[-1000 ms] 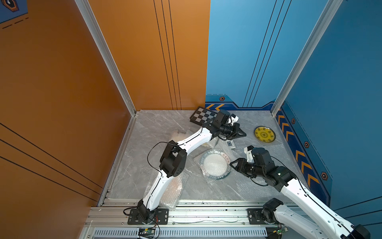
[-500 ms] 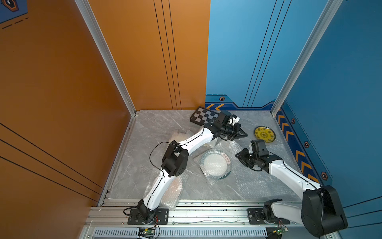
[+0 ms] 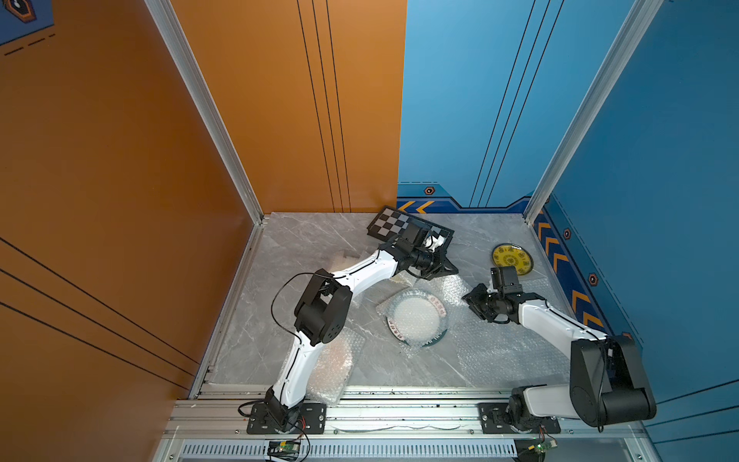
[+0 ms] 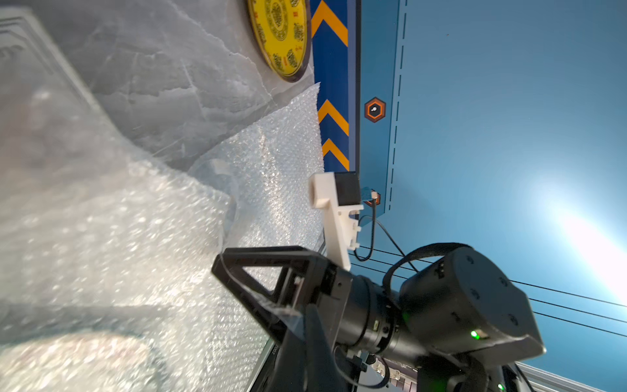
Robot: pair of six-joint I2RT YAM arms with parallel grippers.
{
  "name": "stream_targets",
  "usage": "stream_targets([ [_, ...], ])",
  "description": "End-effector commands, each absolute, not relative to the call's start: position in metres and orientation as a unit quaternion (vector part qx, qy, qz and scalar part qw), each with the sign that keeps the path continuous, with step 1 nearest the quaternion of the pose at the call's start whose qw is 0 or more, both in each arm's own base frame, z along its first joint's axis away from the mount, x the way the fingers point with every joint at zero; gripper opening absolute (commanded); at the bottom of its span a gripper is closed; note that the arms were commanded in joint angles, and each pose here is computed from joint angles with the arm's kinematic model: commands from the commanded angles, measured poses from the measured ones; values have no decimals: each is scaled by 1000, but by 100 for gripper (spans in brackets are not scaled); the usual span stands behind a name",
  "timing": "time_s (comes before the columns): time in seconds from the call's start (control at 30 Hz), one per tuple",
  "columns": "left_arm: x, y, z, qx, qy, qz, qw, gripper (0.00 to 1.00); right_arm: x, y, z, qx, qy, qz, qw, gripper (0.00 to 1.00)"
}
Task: Unpack dinner plates from bubble wrap
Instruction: Unwrap the bubble wrap at the center of the board.
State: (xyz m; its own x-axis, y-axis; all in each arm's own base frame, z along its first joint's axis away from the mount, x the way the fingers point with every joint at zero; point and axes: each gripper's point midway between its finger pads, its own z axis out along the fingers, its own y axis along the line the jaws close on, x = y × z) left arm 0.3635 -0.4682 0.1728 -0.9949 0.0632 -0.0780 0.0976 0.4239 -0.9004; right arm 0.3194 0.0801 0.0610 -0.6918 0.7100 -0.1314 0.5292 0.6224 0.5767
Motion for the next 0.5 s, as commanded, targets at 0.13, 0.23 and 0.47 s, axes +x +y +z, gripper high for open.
stream_targets([
  [0.13, 348, -414, 168, 43, 874, -483, 24, 54, 319, 85, 73, 340, 879, 282, 181, 44],
  [0.23, 353, -388, 182, 33, 877, -477, 51, 73, 315, 86, 78, 340, 877, 288, 182, 46],
  [0.47, 335, -328, 212, 41, 896, -435, 81, 98, 307, 89, 91, 339, 871, 303, 187, 48],
])
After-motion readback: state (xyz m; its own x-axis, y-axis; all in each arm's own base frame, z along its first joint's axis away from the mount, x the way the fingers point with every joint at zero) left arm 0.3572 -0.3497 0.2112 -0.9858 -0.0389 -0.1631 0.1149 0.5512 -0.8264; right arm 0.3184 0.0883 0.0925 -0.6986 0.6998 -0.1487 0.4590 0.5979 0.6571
